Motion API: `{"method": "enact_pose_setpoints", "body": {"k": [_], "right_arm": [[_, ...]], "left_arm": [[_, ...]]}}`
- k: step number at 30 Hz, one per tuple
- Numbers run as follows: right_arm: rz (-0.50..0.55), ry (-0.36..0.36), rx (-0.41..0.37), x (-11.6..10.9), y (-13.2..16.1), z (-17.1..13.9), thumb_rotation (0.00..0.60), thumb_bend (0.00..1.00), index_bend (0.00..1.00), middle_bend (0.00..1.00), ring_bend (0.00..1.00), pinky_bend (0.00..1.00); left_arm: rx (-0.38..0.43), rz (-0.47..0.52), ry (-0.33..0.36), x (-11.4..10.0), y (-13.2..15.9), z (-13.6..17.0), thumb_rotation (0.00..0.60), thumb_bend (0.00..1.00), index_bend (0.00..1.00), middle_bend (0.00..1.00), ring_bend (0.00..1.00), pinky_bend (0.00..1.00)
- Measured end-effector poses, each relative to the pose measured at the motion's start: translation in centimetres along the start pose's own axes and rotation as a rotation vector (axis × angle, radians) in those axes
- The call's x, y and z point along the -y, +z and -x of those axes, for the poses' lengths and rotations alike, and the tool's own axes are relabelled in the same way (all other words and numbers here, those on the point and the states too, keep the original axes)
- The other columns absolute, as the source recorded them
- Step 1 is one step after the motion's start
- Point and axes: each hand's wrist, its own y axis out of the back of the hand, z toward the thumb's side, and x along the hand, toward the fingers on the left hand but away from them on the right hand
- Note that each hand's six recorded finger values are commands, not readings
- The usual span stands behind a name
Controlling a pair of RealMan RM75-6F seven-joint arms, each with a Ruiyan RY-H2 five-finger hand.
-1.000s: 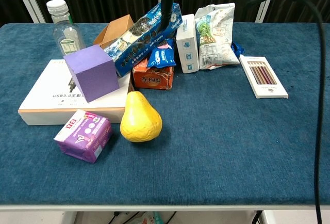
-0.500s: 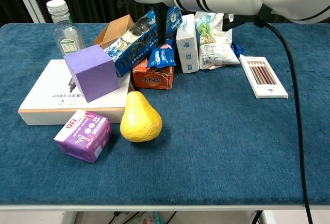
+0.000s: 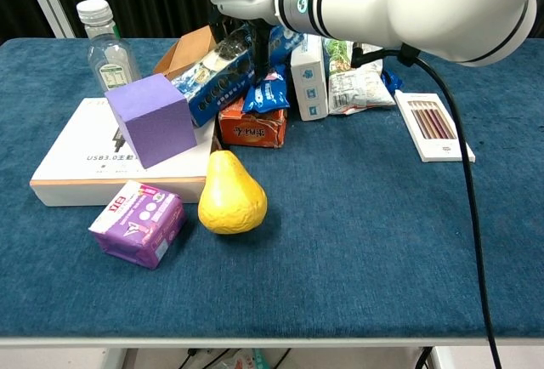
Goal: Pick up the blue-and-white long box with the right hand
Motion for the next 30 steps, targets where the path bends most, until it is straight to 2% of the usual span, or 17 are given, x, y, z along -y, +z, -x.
{"method": "enact_pose_setpoints", "body": {"k": [1, 2, 3, 4, 5, 6, 7, 12, 16, 19, 23, 30], "right_arm": [[-0.004, -0.007, 0.006, 0.0, -0.1, 0.0, 0.53, 0.15, 0.57, 0.5, 0.41, 0.43], [-0.006, -0.012, 0.009, 0.0, -0.2, 0.0, 0.4, 0.16, 0.6, 0.52, 0.43, 0.46], [-0.009, -0.016, 0.012, -0.1, -0.2, 0.0, 0.33, 0.17, 0.64, 0.54, 0.46, 0.49], [-0.011, -0.024, 0.016, -0.1, -0.3, 0.0, 0.335, 0.18, 0.66, 0.56, 0.47, 0.51], [-0.013, -0.03, 0.018, -0.2, -0.4, -0.1, 0.435, 0.18, 0.68, 0.58, 0.49, 0.52], [-0.015, -0.037, 0.02, -0.2, -0.4, -0.1, 0.585, 0.19, 0.71, 0.59, 0.51, 0.54], [-0.017, -0.044, 0.023, -0.3, -0.5, -0.1, 0.6, 0.19, 0.73, 0.61, 0.52, 0.56], [-0.002, -0.092, 0.034, -1.2, -1.3, -0.7, 0.6, 0.22, 0.76, 0.63, 0.55, 0.59], [0.039, -0.157, 0.044, -2.8, -2.4, -1.8, 0.6, 0.25, 0.78, 0.65, 0.57, 0.61], [0.116, -0.24, 0.055, -4.6, -3.8, -3.6, 0.6, 0.29, 0.8, 0.66, 0.58, 0.63], [0.233, -0.36, 0.073, -6.5, -6.5, -7.1, 0.6, 0.3, 0.8, 0.67, 0.59, 0.64], [0.472, -0.585, 0.099, -7.7, -11.1, -14.6, 0.6, 0.3, 0.82, 0.68, 0.6, 0.66]], "left_arm": [[0.0, -0.001, 0.0, 0.0, 0.0, 0.0, 0.2, 0.1, 0.08, 0.07, 0.14, 0.24], [0.0, -0.002, -0.001, 0.0, 0.0, 0.0, 0.201, 0.1, 0.08, 0.07, 0.14, 0.24], [0.0, -0.002, 0.0, 0.0, 0.0, 0.0, 0.201, 0.1, 0.08, 0.07, 0.14, 0.24], [0.001, -0.002, 0.0, -0.1, 0.0, 0.0, 0.201, 0.1, 0.08, 0.07, 0.14, 0.24], [0.0, -0.003, -0.001, -0.1, 0.0, 0.0, 0.201, 0.1, 0.08, 0.07, 0.14, 0.24], [0.001, -0.003, -0.001, -0.1, 0.0, 0.0, 0.2, 0.1, 0.08, 0.07, 0.14, 0.24], [0.001, -0.003, -0.001, -0.1, 0.0, -0.1, 0.2, 0.1, 0.08, 0.07, 0.14, 0.24], [0.005, -0.004, -0.002, -0.1, 0.2, -0.1, 0.2, 0.1, 0.08, 0.07, 0.14, 0.24], [0.01, -0.003, -0.001, -0.2, 0.3, -0.3, 0.201, 0.1, 0.08, 0.07, 0.14, 0.24], [0.016, -0.001, -0.002, -0.2, 0.6, -0.4, 0.199, 0.1, 0.08, 0.07, 0.14, 0.24], [0.029, 0.001, -0.004, -0.2, 1.2, -0.6, 0.199, 0.1, 0.08, 0.07, 0.14, 0.24], [0.045, -0.002, -0.008, -0.1, 2.1, -0.8, 0.201, 0.1, 0.08, 0.07, 0.14, 0.24]]}}
